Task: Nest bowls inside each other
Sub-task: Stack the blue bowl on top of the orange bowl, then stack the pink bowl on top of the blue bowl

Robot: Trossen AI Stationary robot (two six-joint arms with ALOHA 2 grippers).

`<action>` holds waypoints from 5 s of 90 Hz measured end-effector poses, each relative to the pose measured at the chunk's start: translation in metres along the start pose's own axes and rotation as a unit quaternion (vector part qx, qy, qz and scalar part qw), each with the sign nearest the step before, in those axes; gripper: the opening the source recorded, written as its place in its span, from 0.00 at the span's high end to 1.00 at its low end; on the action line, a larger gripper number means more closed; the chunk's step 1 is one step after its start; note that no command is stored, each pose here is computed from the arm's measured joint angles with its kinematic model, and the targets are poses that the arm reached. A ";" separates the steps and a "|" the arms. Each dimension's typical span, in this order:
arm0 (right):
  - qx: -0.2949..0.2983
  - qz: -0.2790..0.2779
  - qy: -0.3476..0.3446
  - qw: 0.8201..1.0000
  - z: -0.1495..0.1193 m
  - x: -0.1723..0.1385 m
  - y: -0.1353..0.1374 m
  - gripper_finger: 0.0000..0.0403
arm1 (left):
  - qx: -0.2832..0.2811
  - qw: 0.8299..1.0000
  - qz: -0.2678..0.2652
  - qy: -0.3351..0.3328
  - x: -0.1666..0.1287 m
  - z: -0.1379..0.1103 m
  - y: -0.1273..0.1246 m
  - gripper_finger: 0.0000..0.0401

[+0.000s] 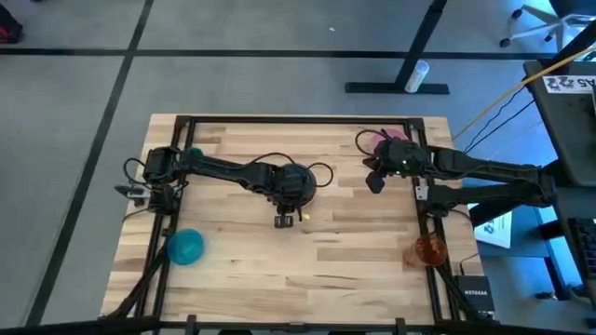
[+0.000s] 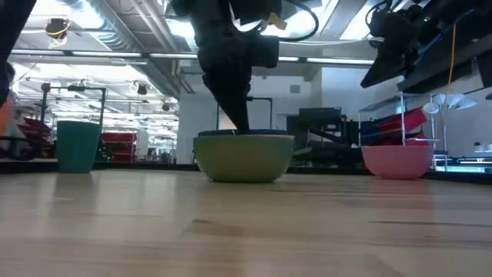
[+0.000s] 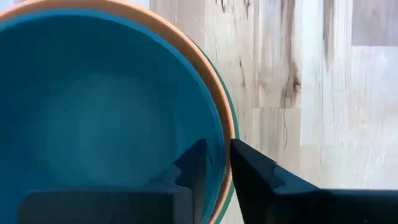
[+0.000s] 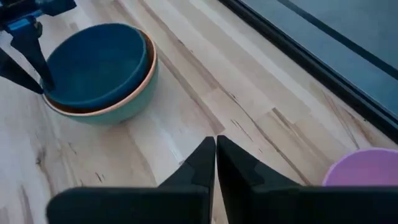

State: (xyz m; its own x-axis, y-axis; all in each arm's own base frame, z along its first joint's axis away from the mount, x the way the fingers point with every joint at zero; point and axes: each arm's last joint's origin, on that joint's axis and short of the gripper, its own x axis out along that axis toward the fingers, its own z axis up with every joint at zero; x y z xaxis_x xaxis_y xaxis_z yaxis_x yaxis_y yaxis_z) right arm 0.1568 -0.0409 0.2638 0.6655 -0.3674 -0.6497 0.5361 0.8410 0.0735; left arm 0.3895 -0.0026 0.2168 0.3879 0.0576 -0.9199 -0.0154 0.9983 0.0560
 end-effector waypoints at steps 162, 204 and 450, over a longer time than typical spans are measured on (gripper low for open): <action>0.100 0.073 -0.252 0.960 -0.059 -0.037 -0.027 1.00 | 0.058 0.906 -0.064 -0.415 -0.119 -0.089 0.068 1.00; 0.094 0.032 -0.237 0.966 -0.056 -0.021 -0.024 1.00 | 0.009 0.884 -0.061 -0.464 -0.094 -0.136 0.078 1.00; 0.030 -0.067 0.207 0.976 0.004 0.076 -0.041 1.00 | -0.025 0.897 -0.085 -0.432 -0.077 -0.159 0.094 1.00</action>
State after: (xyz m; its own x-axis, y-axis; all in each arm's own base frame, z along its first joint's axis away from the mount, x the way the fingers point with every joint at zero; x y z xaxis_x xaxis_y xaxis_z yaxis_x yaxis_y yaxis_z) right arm 0.1877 -0.1053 0.2141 0.3276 -0.2707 -0.9052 0.6418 0.7668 0.0030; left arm 0.2113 0.0876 0.2312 0.9583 -0.1008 -0.2675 0.0781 0.9925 -0.0942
